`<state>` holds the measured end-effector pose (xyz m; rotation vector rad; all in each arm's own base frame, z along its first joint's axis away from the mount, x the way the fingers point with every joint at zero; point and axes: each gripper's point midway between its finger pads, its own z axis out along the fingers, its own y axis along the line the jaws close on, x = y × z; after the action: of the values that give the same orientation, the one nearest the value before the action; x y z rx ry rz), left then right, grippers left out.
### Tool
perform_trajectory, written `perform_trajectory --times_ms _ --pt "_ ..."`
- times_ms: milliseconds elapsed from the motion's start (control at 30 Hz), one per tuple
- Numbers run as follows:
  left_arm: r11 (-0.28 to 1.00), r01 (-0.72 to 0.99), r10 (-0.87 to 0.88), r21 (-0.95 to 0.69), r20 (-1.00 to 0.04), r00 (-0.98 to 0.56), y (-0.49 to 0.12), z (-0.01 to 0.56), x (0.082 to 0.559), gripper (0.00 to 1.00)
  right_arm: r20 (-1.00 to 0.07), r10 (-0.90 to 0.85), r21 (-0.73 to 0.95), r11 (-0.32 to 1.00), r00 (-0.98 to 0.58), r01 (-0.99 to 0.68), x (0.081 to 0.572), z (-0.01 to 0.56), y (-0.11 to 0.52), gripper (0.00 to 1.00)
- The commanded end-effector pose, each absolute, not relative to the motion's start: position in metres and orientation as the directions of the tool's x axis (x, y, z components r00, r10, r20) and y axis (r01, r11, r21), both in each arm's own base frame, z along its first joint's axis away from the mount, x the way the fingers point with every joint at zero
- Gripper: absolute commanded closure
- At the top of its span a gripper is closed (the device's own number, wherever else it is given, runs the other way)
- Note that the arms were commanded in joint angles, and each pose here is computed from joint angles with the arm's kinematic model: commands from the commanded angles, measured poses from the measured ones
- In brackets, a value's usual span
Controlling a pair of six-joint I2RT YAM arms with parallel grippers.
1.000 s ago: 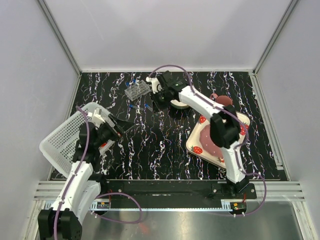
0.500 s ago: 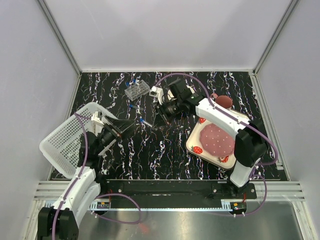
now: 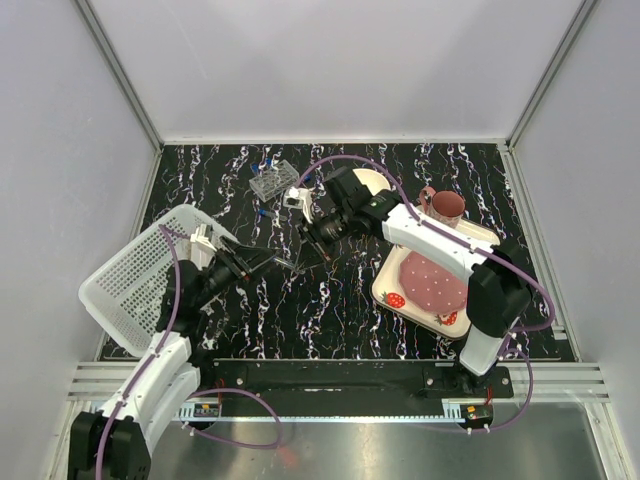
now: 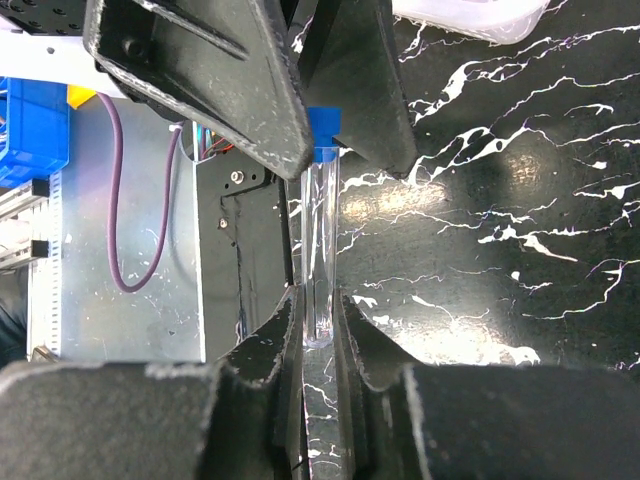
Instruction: Organize the chemistry lab equipment
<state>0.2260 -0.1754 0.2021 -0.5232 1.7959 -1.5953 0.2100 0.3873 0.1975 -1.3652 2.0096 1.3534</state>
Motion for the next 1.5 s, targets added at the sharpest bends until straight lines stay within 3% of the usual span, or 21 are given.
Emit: perform_trajectory --times_ms 0,267,400,533,1033,1300,1467 --pt "0.206 0.214 -0.656 -0.955 -0.297 -0.694 -0.179 0.223 0.226 0.40 -0.743 -0.519 0.482 0.024 -0.423 -0.876 0.205 0.199 0.394 0.86" --pt "0.210 0.218 -0.611 -0.953 -0.302 -0.731 -0.185 0.219 0.217 0.56 -0.734 -0.548 0.463 0.026 -0.400 -0.886 0.201 0.189 0.398 0.86" --pt "0.222 0.216 -0.602 -0.951 -0.308 -0.737 -0.185 0.215 0.214 0.70 -0.733 -0.560 0.454 0.023 -0.388 -0.891 0.200 0.185 0.399 0.86" --pt "0.235 0.213 -0.595 -0.948 -0.314 -0.740 -0.185 0.212 0.214 0.76 -0.731 -0.564 0.448 0.029 -0.385 -0.893 0.202 0.182 0.400 0.86" --pt "0.274 0.219 -0.559 -0.936 -0.340 -0.756 -0.186 0.209 0.209 0.65 -0.729 -0.570 0.437 0.040 -0.379 -0.899 0.205 0.178 0.400 0.86" --pt "0.288 0.226 -0.544 -0.931 -0.353 -0.761 -0.186 0.208 0.207 0.70 -0.727 -0.575 0.430 0.046 -0.375 -0.902 0.206 0.175 0.399 0.85" --pt "0.290 0.233 -0.542 -0.928 -0.359 -0.760 -0.187 0.210 0.208 0.80 -0.729 -0.578 0.429 0.033 -0.368 -0.903 0.204 0.175 0.398 0.86"
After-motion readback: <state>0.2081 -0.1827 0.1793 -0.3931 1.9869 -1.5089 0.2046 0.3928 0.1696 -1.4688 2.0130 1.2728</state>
